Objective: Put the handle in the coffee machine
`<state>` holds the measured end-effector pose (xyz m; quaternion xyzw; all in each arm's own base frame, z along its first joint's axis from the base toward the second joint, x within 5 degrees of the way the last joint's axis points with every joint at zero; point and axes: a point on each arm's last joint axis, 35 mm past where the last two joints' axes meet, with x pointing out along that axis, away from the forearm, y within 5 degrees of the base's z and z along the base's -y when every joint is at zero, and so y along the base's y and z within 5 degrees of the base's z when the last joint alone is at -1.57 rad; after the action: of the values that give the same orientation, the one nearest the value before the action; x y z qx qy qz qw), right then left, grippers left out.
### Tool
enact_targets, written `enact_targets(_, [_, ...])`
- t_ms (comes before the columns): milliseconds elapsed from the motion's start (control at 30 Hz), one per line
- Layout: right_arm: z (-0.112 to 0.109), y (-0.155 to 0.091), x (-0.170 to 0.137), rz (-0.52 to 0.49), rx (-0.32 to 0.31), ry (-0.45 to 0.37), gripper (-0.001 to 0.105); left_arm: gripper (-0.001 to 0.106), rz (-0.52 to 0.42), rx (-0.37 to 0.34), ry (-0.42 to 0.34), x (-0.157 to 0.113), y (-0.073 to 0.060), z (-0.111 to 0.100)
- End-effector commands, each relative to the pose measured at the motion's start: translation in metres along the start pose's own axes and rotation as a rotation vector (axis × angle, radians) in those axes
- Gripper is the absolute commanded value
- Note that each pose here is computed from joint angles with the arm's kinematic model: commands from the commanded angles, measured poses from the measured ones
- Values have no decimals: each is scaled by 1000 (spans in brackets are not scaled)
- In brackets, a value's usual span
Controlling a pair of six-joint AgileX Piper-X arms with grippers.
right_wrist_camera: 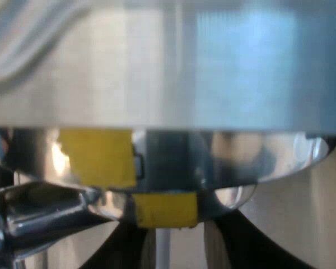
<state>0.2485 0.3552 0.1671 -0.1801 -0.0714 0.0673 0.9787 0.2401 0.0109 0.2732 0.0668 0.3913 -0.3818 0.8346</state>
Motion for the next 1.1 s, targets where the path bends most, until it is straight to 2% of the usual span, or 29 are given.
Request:
enact_targets(33, [40, -16, 7, -57, 146, -133, 24, 1, -48, -31, 1, -1, -5, 0])
enact_targets(267, [40, -16, 7, -55, 147, -134, 24, 1, -93, -42, 11, 1, -10, -1])
enact_targets(433, [40, -16, 7, -55, 147, -134, 24, 1, -155, -13, 48, 11, -24, 4])
enact_targets(567, [40, -16, 7, -55, 147, -134, 24, 1, -154, -22, 58, 12, -26, 5])
enact_targets(833, [30, -10, 2, -21, 84, -85, 24, 1, -164, -34, 68, 12, -28, 4])
enact_targets(900, [20, -10, -5, -20, 58, -56, 24, 1, -160, -34, 72, 12, -27, 3])
enact_targets(1100, [10, -13, -26, 17, 25, -29, 24, 1, -155, -38, 76, 12, -27, 3])
